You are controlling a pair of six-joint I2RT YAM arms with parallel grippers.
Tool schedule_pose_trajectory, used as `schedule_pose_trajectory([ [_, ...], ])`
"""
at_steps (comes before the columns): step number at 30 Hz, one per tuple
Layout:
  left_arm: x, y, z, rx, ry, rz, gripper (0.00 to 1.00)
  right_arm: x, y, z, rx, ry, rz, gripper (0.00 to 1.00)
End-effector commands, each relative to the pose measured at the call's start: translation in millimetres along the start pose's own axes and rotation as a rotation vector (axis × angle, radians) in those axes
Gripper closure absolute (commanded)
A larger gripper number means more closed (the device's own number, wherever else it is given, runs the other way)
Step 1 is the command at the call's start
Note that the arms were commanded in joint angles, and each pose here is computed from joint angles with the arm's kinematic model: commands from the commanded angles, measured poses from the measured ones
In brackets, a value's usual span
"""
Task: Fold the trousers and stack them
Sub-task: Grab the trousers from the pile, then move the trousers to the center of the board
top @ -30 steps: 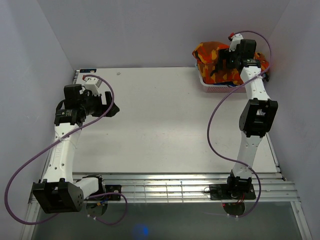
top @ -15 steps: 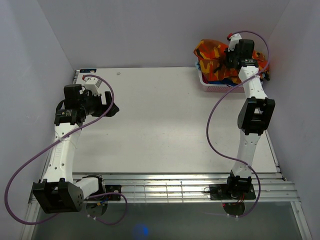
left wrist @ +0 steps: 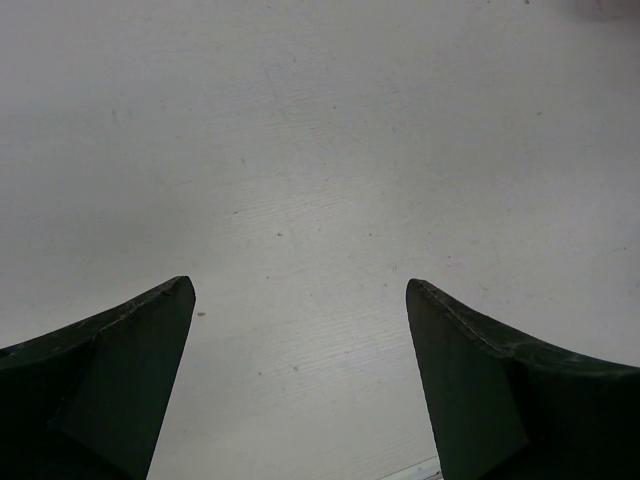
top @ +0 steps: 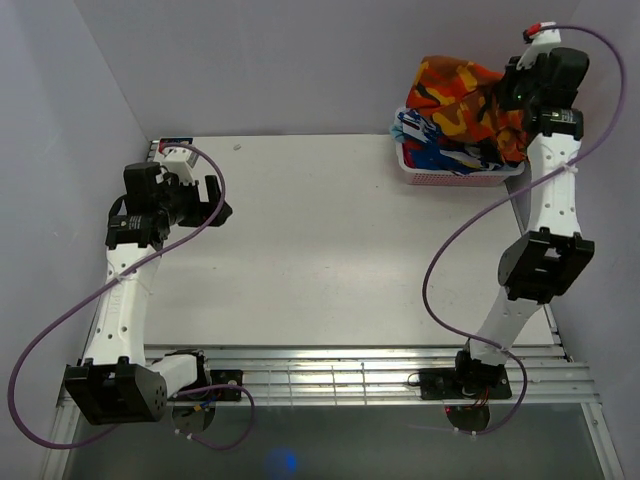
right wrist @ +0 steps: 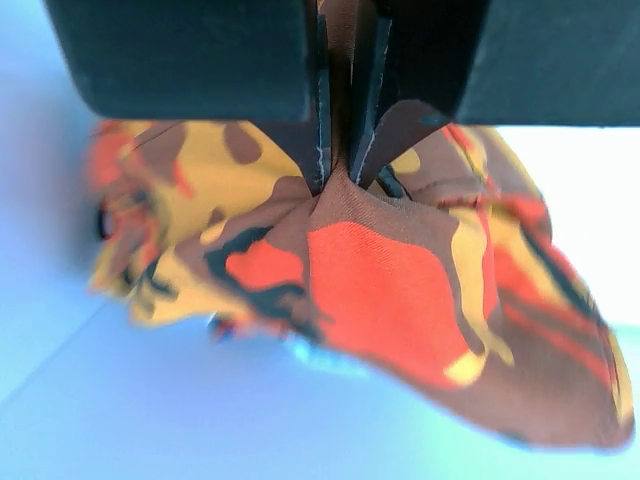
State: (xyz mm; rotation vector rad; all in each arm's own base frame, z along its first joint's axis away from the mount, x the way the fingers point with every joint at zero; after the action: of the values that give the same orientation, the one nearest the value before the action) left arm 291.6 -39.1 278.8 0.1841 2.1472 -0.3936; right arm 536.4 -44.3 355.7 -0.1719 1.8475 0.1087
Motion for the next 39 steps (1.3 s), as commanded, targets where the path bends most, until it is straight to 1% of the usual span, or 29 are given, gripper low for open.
schedule_pose_trajectory([
  [1, -18.9, 5.0, -6.8, -0.054, -0.051, 0.023, 0.02, -159.8, 45.6, -122.8, -0.078, -0.512, -0.111, 0.92],
  [2, -21.7, 6.0, -7.6, -0.064, -0.059, 0.022, 0.02, -177.9, 52.0, -148.5, -0.075, -0.579, -0.127, 0.92],
  [4, -23.8, 7.1, -6.5, -0.073, -0.059, 0.006, 0.02, -193.5, 58.8, -174.5, -0.075, -0.643, -0.127, 0.92],
  [5, -27.1, 6.8, -7.4, -0.076, -0.067, 0.0, 0.02, -208.5, 66.5, -201.2, -0.079, -0.712, -0.153, 0.92],
  [7, -31.5, 6.1, -7.7, -0.077, -0.08, -0.009, 0.02, -217.9, 76.1, -222.6, -0.11, -0.764, -0.141, 0.92],
  [9, -36.6, 5.3, -9.4, -0.076, -0.099, -0.012, 0.02, -234.3, 89.4, -256.3, -0.144, -0.854, -0.163, 0.92],
  [11, -42.1, 3.3, -10.6, -0.07, -0.121, -0.026, 0.02, -243.7, 100.1, -280.4, -0.181, -0.909, -0.14, 0.92],
  [14, -51.8, -1.1, -14.4, -0.054, -0.15, -0.038, 0.02, -251.8, 117.0, -306.2, -0.259, -0.967, -0.1, 0.92],
  [16, -59.6, -4.9, -18.1, -0.036, -0.169, -0.03, 0.02, -246.8, 131.7, -308.1, -0.323, -0.953, -0.082, 0.92],
  [17, -61.6, -6.0, -18.7, -0.03, -0.176, -0.027, 0.02, -243.4, 138.9, -315.8, -0.35, -0.949, -0.065, 0.92],
  [18, -63.9, -7.6, -20.8, -0.023, -0.187, -0.02, 0.02, -228.6, 141.7, -299.8, -0.374, -0.894, -0.043, 0.92],
  [20, -67.5, -14.2, -24.1, 0.021, -0.208, 0.014, 0.02, -211.4, 152.5, -293.6, -0.412, -0.837, -0.001, 0.92],
  [21, -67.6, -19.0, -27.8, 0.048, -0.217, 0.032, 0.02, -191.4, 154.2, -274.0, -0.431, -0.765, 0.036, 0.92],
  [22, -64.9, -26.9, -28.2, 0.11, -0.216, 0.056, 0.02, -179.4, 159.8, -265.7, -0.458, -0.718, 0.066, 0.92],
  [23, -62.8, -30.6, -29.3, 0.139, -0.217, 0.075, 0.02, -162.2, 162.1, -256.3, -0.473, -0.642, 0.113, 0.92],
  [24, -61.1, -33.2, -30.2, 0.161, -0.22, 0.104, 0.02, -145.7, 172.4, -246.9, -0.531, -0.568, 0.175, 0.92],
  [25, -60.2, -36.3, -33.6, 0.176, -0.23, 0.12, 0.02, -107.8, 186.0, -222.4, -0.579, -0.427, 0.237, 0.92],
  [26, -54.5, -39.9, -32.1, 0.211, -0.218, 0.121, 0.02, -87.3, 192.9, -213.8, -0.602, -0.357, 0.266, 0.92],
  [27, -52.0, -39.7, -31.5, 0.22, -0.217, 0.165, 0.02, -65.5, 200.0, -205.5, -0.634, -0.284, 0.302, 0.92],
  [28, -48.3, -40.7, -31.0, 0.233, -0.21, 0.174, 0.02, -25.5, 209.1, -188.4, -0.665, -0.179, 0.336, 0.92],
  [29, -41.1, -42.6, -28.1, 0.26, -0.193, 0.181, 0.02, -9.5, 215.7, -186.0, -0.697, -0.143, 0.34, 0.92],
  [30, -36.8, -42.5, -27.1, 0.27, -0.187, 0.197, 0.02, -2.6, 219.9, -183.6, -0.719, -0.151, 0.325, 0.92],
  [31, -32.9, -44.2, -28.0, 0.284, -0.185, 0.209, 0.02, 18.0, 226.4, -177.4, -0.743, -0.112, 0.338, 0.92],
  [32, -22.7, -47.9, -25.8, 0.329, -0.169, 0.217, 0.02, 22.2, 232.3, -179.2, -0.796, -0.101, 0.34, 0.92],
  [34, -15.4, -51.2, -25.3, 0.366, -0.177, 0.253, 0.02, 24.4, 240.6, -174.9, -0.833, -0.075, 0.373, 0.92],
  [36, -8.6, -57.8, -27.5, 0.417, -0.193, 0.275, 0.02, 26.6, 245.8, -169.2, -0.804, -0.044, 0.402, 0.92],
  [39, -7.8, -64.4, -27.6, 0.479, -0.211, 0.289, 0.03, 36.7, 270.5, -159.0, -0.8, 0.019, 0.411, 0.92],
])
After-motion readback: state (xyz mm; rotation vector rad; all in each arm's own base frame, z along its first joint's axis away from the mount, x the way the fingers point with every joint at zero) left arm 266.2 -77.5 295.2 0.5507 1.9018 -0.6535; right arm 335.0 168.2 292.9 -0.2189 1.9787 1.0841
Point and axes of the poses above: each gripper's point midway between its finger pads, its own z axis out along the fingers, its own y axis along the line the jaws close on, x = y × z, the point moved 4 cm from there along -z, back along the fingers, and after that the axes turned 1 degree about z, right-handed, at the moved point
